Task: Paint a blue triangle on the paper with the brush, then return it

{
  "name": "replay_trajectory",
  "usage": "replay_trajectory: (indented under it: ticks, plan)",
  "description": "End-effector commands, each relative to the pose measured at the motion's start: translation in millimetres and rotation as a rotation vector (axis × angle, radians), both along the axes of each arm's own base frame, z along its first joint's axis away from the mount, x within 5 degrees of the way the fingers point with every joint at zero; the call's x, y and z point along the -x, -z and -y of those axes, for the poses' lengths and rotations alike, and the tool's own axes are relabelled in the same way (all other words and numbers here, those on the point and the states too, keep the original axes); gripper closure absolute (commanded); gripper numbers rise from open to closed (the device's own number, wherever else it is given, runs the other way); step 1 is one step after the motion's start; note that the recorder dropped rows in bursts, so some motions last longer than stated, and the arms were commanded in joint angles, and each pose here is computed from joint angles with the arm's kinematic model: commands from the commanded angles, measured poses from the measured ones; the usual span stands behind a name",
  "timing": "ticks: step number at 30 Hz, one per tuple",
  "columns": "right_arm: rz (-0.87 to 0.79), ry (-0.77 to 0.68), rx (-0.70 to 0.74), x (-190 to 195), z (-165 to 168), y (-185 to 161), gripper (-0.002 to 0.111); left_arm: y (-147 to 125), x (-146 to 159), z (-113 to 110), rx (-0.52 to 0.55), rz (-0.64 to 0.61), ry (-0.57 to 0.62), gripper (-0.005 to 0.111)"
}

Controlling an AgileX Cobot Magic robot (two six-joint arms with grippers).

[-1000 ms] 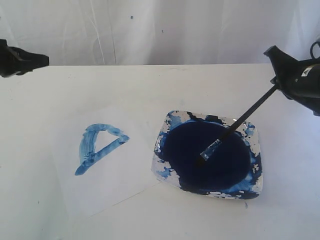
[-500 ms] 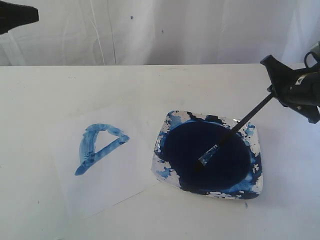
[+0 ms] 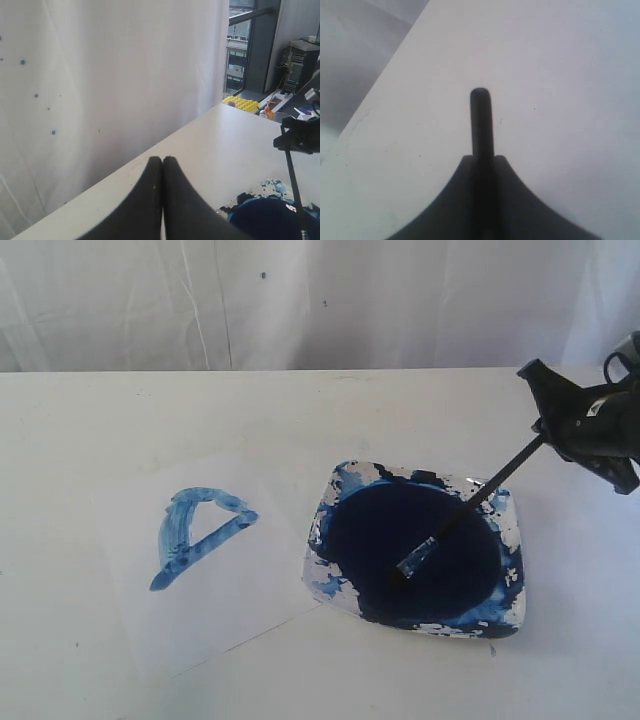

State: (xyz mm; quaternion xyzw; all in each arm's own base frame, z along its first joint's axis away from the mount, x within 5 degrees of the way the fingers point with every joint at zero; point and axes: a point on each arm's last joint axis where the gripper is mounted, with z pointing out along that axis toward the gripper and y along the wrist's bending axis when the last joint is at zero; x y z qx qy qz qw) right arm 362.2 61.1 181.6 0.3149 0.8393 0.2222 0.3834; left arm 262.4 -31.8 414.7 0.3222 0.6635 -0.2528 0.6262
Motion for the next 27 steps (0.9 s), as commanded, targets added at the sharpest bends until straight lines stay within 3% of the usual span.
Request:
replay_trajectory:
  ticks: [1, 14, 17, 22, 27]
  plan:
    - [-0.037, 0.006, 0.008, 2, 3, 6, 0.108, -9, 24, 3, 0.005, 0.025, -0.020, 0.107]
    - [-0.037, 0.020, -0.009, -4, 3, 21, 0.107, 18, 74, 7, -0.005, 0.027, -0.098, 0.107]
    - [-0.011, 0.020, -0.014, -5, 2, 19, 0.096, 21, 80, 7, -0.005, 0.030, -0.127, 0.107]
    - [-0.009, 0.019, -0.013, -5, 2, 19, 0.067, 18, 86, 8, -0.006, 0.050, -0.125, 0.107]
    - [-0.035, 0.014, -0.003, -2, 3, 16, 0.064, 18, 87, 9, -0.003, 0.046, -0.117, 0.107]
